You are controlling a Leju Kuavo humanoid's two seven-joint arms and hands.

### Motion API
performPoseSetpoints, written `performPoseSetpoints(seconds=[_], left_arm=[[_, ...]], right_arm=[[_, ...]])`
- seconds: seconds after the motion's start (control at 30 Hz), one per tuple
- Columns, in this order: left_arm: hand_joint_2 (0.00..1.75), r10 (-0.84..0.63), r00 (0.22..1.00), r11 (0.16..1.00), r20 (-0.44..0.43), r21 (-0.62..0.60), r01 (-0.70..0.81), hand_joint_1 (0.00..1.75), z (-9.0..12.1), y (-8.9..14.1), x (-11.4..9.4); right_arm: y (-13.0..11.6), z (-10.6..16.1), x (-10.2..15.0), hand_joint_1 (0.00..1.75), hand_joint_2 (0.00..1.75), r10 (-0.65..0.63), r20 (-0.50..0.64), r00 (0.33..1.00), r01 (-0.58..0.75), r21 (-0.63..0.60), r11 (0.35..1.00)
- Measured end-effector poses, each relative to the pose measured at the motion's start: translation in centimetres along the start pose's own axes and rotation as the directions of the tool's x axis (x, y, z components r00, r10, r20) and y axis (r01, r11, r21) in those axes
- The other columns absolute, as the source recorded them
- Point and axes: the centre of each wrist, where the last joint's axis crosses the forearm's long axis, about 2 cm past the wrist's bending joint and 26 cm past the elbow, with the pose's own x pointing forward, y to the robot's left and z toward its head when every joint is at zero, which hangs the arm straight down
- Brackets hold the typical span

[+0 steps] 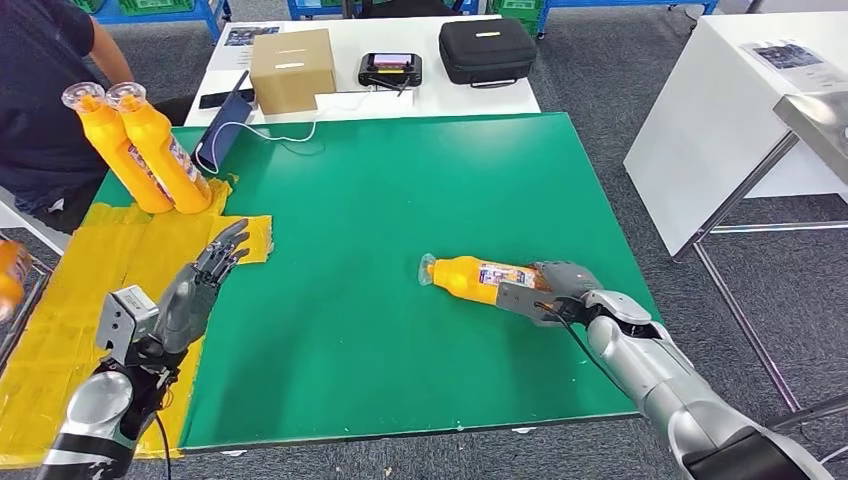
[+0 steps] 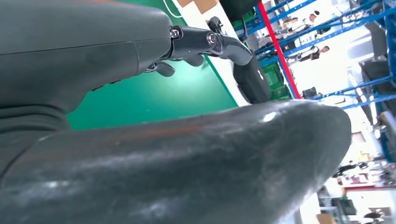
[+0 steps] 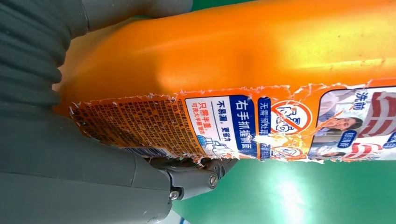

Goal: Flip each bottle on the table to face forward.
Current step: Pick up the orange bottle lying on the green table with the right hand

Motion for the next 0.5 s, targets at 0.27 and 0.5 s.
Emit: performPoseSetpoints(seconds=[0.27,0.5], left_arm=[[1.75,0.245,0.969,0.96,0.038,0.132,-0.247,0.0,3.1,-3.4,0.1],[1.75,0.39,0.913,0.898,0.119,0.171,-0.406,0.0,3.1,-6.2,0.9]], right_arm=[[4.2,3.0,6.5,1.75,1.75,-0.654,0.371,0.66,0.703,0.004,0.711],[2.5,5.4,11.3,1.75,1.75,-0.719,0.565,0.405,0.829,0.106,0.55]])
